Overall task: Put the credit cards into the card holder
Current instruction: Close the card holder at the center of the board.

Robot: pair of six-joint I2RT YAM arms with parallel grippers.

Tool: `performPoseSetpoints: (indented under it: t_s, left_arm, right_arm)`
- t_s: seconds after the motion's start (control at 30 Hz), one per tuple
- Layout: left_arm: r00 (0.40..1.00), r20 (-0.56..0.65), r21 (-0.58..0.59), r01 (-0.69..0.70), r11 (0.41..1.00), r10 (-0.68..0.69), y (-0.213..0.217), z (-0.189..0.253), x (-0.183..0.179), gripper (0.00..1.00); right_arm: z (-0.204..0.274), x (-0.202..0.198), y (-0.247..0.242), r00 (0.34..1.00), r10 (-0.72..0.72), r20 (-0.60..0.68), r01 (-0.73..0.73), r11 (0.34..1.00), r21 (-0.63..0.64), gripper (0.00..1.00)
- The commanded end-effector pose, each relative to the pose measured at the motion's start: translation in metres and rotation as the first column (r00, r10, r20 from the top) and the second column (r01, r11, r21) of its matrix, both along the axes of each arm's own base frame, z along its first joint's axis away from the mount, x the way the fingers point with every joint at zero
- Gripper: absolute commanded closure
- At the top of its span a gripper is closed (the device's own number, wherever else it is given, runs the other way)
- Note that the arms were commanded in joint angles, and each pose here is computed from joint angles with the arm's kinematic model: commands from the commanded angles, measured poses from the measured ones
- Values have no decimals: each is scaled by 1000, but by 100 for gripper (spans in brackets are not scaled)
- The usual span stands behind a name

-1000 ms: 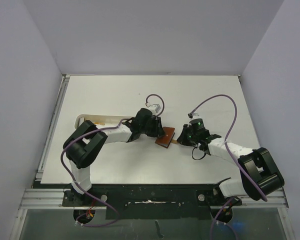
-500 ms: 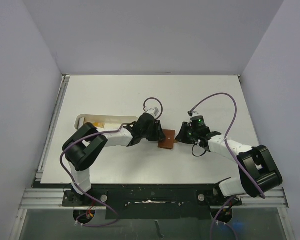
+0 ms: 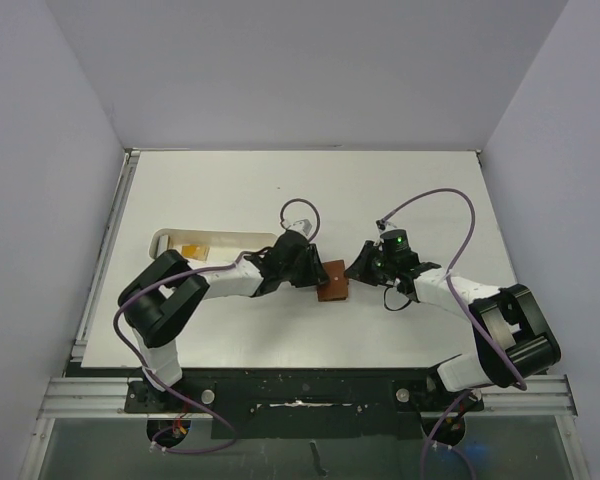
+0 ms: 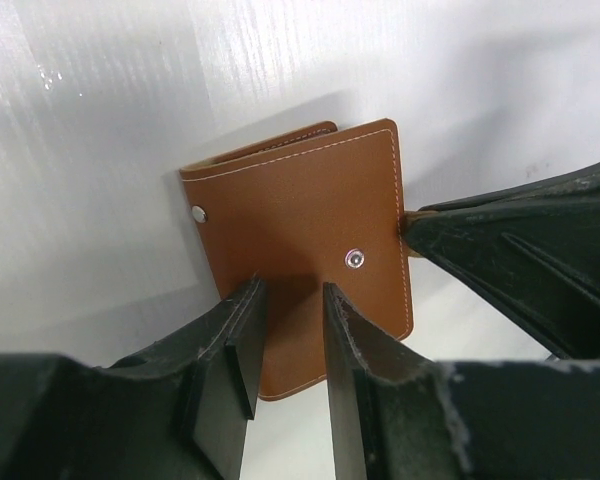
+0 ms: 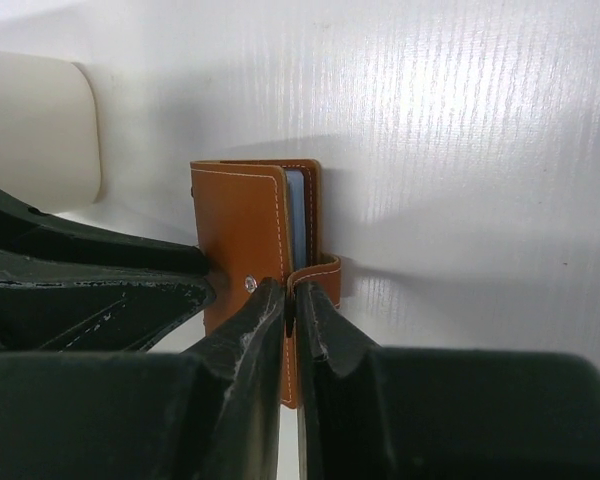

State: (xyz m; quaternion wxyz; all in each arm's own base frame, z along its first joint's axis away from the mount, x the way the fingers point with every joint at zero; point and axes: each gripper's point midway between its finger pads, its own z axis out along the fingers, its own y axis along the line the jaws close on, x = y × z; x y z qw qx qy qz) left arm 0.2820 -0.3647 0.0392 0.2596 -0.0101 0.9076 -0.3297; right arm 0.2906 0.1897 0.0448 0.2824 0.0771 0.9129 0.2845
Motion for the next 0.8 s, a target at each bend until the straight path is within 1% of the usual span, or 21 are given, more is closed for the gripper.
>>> performPoseSetpoints:
  t_s: [0.0,0.2,0.33,0.47,0.63,0.77]
  left_arm:
    - [999,40,-57,2,998,0,-7,35,13,72]
    - [996,76,-112,49,993,-40,-13,56,31,71]
    - [992,106,-91,82,992,-72,-15,57,40,71]
    - [992,86,-48,95,994,-91,-11,40,44,72]
    - [992,33,2,124,992,-124,-9,11,38,72]
    - [991,5,20,135,991,-135,-9,-3,31,72]
  right_arm:
    - [17,14,7,998,-6,61,4,999,36,97]
    - [15,14,4,998,-4,60,3,1000,18,98]
    - [11,13,2,999,-2,50,2,1000,-2,98]
    - [12,13,-1,999,-4,50,6,1000,-23,98]
    - [20,16,-4,998,0,66,3,999,-48,96]
    - [30,18,2,997,16,77,-14,1000,-27,95]
